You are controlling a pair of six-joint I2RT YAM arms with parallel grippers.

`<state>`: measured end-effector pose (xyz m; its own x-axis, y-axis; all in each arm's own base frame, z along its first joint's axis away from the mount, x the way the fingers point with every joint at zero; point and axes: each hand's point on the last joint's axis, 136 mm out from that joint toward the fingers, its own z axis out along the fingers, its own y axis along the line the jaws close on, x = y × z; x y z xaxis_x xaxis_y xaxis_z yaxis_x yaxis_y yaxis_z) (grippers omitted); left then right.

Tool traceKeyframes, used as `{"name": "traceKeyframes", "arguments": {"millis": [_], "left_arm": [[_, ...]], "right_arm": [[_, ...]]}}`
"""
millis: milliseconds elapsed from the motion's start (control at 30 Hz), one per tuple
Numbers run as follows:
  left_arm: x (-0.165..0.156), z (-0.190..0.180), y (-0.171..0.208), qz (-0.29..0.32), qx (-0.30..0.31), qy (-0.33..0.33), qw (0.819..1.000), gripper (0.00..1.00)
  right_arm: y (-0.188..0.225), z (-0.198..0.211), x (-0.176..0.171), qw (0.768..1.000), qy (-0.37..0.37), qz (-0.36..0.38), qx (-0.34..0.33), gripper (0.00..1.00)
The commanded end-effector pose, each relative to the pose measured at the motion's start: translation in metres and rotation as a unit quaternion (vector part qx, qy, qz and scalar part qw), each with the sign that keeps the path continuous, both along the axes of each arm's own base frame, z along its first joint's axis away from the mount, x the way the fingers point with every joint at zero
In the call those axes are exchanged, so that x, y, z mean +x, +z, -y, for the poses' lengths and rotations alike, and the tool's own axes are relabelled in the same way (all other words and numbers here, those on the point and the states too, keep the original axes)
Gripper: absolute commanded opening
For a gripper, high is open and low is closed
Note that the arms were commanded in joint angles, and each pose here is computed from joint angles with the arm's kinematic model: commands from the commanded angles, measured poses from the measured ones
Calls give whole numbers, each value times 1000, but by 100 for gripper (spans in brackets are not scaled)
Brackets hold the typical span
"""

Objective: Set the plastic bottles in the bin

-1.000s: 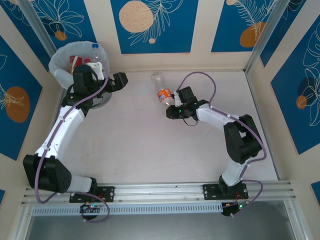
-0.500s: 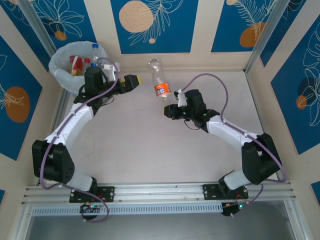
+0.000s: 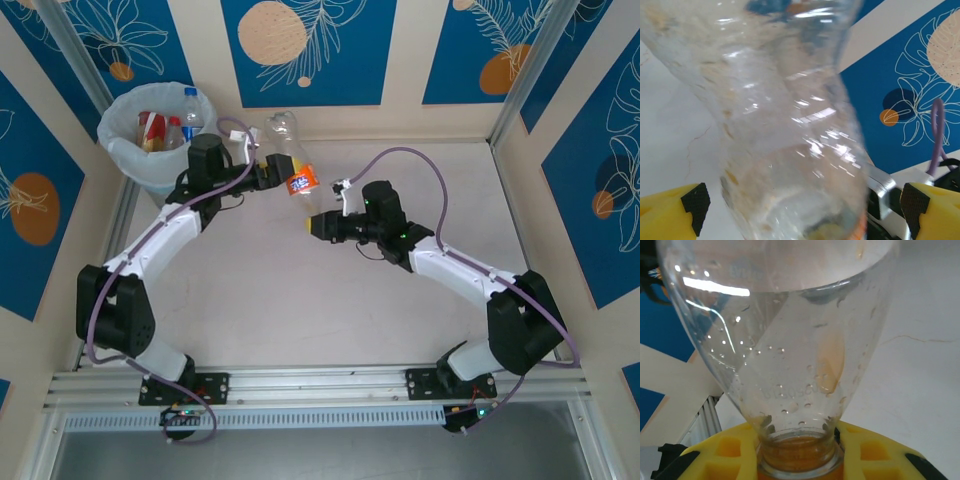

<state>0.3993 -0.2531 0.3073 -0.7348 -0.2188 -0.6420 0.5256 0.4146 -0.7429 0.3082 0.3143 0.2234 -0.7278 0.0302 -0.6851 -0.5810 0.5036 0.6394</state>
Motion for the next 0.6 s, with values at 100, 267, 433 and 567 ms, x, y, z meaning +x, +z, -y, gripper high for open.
{"name": "traceKeyframes", "arguments": {"millis": [100, 267, 433, 567], "left_arm": [[9, 8, 16, 14, -22, -6, 1000, 99], [8, 11, 23, 33, -40, -20, 998, 99], [0, 18, 33, 59, -55, -45, 996, 98], [-2, 18, 35, 66, -58, -49, 995, 94]], "right_arm": [[30, -16, -7, 998, 36, 37, 35, 0], [30, -19, -9, 998, 40, 34, 39, 0], [29, -28, -12, 997, 56, 27, 52, 0], [26, -32, -11, 997, 58, 21, 51, 0]]}}
